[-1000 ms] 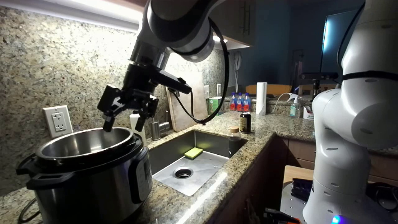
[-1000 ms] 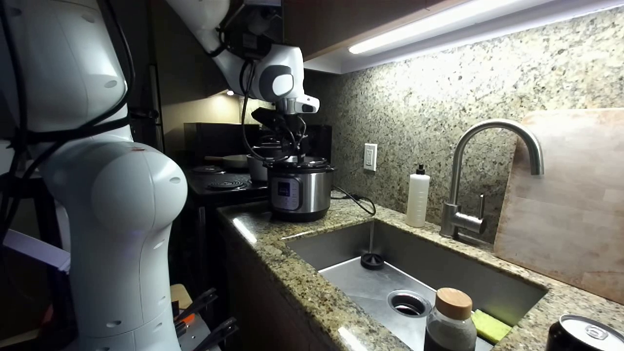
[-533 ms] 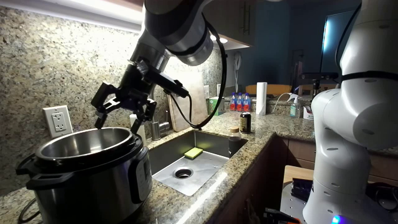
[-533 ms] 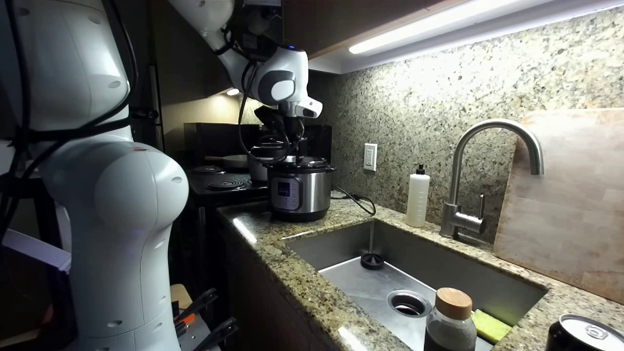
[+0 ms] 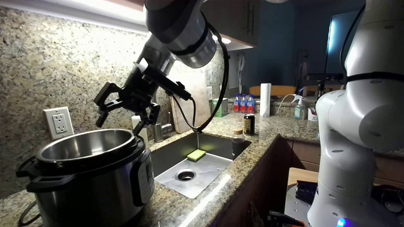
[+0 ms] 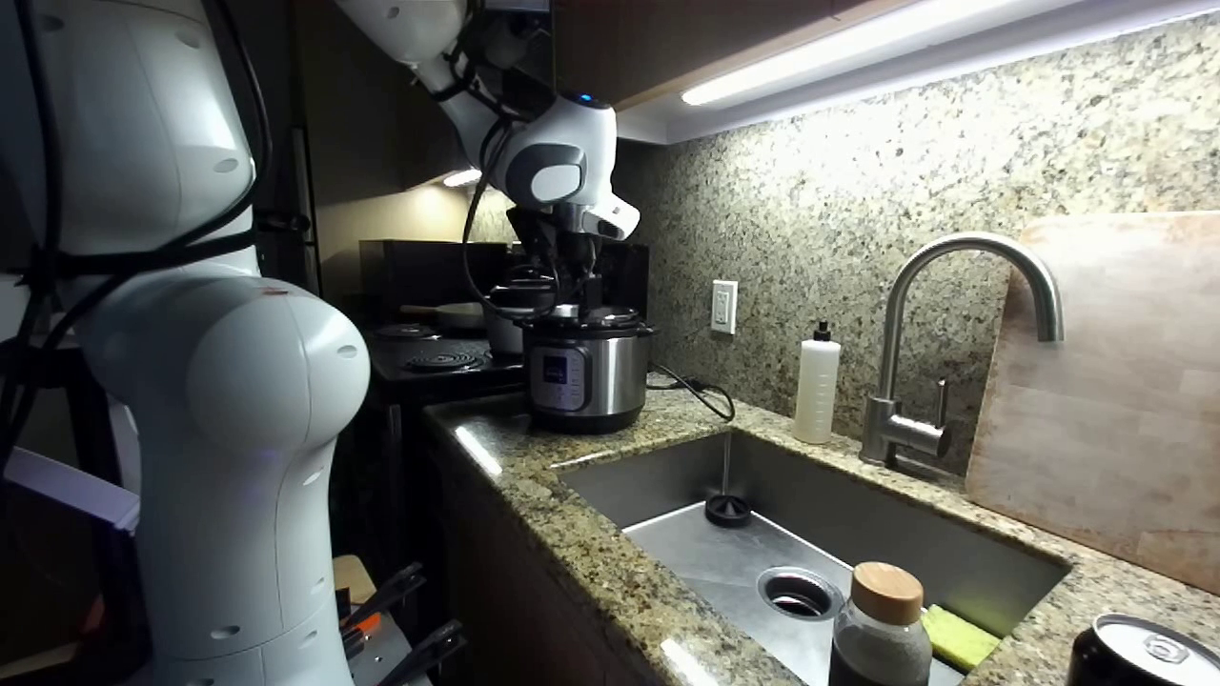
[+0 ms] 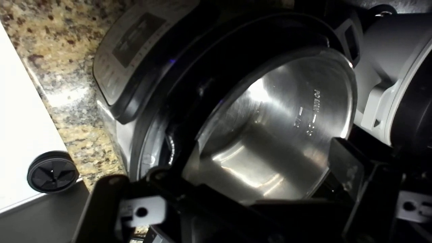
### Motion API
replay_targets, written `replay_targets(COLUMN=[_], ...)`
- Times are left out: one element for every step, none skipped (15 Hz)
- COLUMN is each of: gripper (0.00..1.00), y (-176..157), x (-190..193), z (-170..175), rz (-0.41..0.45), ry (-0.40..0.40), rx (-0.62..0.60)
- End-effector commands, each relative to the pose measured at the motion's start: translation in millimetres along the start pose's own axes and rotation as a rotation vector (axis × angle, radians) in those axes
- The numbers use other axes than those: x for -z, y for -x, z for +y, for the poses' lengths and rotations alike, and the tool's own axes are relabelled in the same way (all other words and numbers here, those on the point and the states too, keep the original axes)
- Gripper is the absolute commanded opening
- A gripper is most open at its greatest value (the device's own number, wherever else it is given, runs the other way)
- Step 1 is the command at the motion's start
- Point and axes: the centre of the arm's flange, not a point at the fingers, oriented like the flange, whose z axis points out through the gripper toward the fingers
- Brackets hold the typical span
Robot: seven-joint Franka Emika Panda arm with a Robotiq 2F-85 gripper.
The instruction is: Put the silver pot into the sink.
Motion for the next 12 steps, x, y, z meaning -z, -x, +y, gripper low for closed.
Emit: replay_targets(gripper=[1.0, 1.0, 1.0, 1.0, 1.0, 1.0, 1.0, 1.0, 1.0, 1.0, 1.0, 1.0], y=[-1, 2, 2, 3, 4, 4, 4, 3, 3, 2, 1, 0], x=[-1, 3, 6, 9, 12, 14, 15, 17, 18, 19, 20, 20], z=[-1, 1, 0, 0, 0, 0, 2, 4, 5, 7, 9, 12], rz=[0.02, 0.028, 0.035, 0.042, 0.049, 0.057, 0.062, 0.069, 0.076, 0.081, 0.085, 0.087], ry=[-0.03, -0.03, -0.03, -0.03, -0.032, -0.033, -0.034, -0.036, -0.037, -0.039, -0.038, -0.038], rx=[-0.008, -0.007, -0.005, -0.003, -0.003, -0.006, -0.009, -0.015, -0.019, -0.024, -0.031, -0.038])
